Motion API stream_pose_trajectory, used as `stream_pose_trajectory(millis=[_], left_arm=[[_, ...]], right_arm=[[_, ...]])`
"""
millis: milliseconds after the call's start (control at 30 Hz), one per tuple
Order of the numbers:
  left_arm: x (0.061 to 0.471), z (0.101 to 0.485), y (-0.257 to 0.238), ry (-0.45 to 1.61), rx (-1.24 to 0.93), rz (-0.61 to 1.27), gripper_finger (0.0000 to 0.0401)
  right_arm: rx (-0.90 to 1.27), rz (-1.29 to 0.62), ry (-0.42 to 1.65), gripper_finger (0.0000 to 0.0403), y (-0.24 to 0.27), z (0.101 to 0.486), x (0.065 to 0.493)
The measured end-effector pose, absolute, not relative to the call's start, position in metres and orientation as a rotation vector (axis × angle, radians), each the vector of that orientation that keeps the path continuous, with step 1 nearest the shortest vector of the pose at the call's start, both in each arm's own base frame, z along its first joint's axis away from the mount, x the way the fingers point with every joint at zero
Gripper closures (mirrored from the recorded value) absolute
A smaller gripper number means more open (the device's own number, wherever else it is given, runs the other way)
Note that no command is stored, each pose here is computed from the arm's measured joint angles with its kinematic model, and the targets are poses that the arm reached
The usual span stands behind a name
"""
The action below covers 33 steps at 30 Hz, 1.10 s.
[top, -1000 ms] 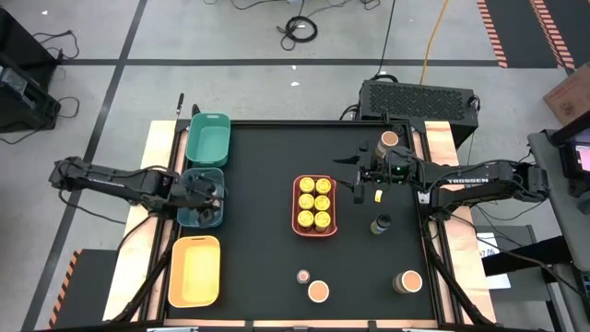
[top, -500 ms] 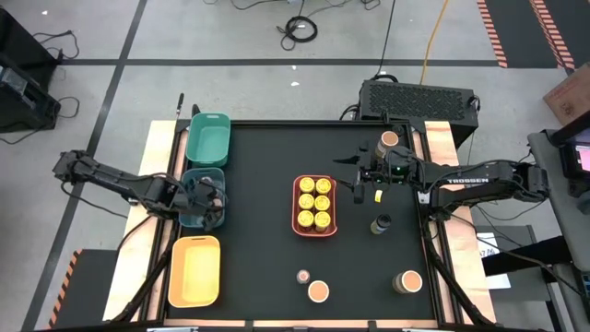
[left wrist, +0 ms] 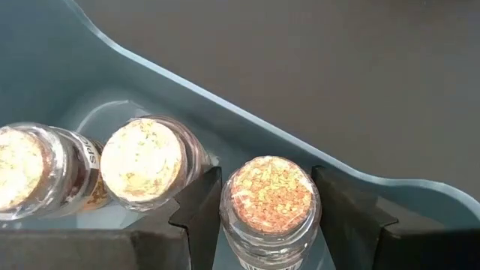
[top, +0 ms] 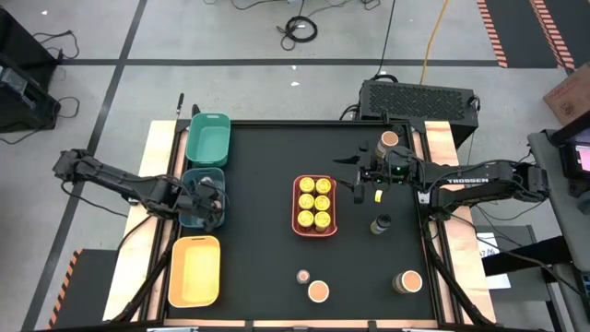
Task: Sort spices by type
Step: Put the brown seasoning bottle in the blue bin
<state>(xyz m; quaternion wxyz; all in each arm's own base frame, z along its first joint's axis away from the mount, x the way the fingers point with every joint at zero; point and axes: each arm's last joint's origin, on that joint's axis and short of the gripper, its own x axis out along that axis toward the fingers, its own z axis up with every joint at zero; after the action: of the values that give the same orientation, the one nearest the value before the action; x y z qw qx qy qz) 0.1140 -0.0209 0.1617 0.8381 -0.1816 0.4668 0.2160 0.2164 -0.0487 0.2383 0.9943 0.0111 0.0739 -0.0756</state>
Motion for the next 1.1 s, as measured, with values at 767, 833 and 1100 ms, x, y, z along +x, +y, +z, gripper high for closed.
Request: stream_pose_trajectory(millis=[767, 833, 1100], left_arm=[[0.116, 0.161, -0.022, 1.001, -0.394, 0.442, 0.0186], [0.116, 0.163, -0.022, 1.001, -0.386, 0.436, 0.0186], [0.118, 0.189, -0.022, 1.001, -0.358, 0.438, 0.0186]], right_arm=[[0.023, -0.152, 0.148, 0.0145, -0.049, 0.238, 0.216], [0.023, -0.152, 0.148, 0.0145, -0.049, 0.238, 0.216], [0.022, -0.152, 0.142, 0.0145, -0.049, 0.239, 0.217]])
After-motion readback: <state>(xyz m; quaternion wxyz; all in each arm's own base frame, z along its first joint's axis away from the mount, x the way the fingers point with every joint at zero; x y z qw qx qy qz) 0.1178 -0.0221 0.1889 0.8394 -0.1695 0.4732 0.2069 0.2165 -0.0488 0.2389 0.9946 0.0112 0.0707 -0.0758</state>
